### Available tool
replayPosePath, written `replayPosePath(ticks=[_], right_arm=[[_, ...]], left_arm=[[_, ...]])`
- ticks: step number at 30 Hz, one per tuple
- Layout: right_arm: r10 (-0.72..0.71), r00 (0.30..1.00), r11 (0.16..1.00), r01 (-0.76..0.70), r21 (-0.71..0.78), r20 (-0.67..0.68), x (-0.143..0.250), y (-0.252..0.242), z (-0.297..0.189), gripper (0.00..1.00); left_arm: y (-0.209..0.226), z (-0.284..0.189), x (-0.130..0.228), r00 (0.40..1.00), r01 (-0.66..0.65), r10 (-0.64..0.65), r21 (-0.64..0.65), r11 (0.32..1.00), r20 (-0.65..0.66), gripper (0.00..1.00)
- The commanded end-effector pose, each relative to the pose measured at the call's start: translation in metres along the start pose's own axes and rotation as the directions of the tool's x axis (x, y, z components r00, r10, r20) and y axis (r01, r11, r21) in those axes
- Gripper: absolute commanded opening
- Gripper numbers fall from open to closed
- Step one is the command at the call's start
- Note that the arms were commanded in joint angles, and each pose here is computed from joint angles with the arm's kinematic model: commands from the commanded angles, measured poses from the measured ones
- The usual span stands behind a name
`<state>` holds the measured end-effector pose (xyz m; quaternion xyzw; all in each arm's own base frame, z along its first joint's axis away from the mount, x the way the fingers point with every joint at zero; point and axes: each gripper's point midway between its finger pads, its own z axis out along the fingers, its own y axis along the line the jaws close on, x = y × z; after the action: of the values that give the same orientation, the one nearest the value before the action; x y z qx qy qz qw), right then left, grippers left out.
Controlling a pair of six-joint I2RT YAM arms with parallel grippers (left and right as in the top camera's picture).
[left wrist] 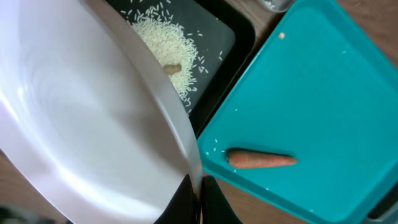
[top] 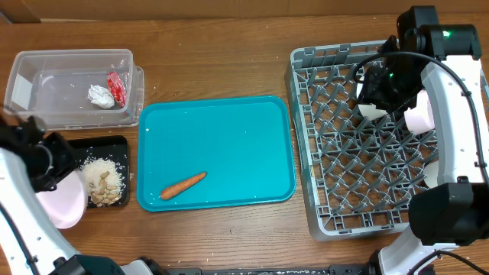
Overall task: Sort waste into correct bins and load items into the dishwasher
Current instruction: 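Tilt the plate with left gripper to dump rice and shells onto black tray, then carry the empty plate back and set it on the teal tray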
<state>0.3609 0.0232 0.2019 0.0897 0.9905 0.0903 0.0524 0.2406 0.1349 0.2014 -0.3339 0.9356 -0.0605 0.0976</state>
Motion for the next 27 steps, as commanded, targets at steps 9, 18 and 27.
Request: replayPosePath(ticks=[9,18,27], right_arm=[[-0.02,0.998,1.0,0.02,-0.006,0.051,-0.004,0.004,-0.013,0.45],[-0.02,0.998,1.0,0.021,-0.007,0.055,-0.005,0.004,-0.013,0.45],[-0.02,0.998,1.0,0.021,-0.007,0.055,-0.005,0.004,-0.013,0.45]], left_arm=[[-0.035,-0.014,0.05,1.0,-0.03,0.028,-0.239,0.971,-0.011,0.04],[-0.051,-0.035,0.096,0.995,-0.095,0.091,-0.211,0.973,-0.032,0.04],[-0.065,-0.051,0.099,0.982,-0.117,0.144,-0.212,0.97,0.119,0.04]])
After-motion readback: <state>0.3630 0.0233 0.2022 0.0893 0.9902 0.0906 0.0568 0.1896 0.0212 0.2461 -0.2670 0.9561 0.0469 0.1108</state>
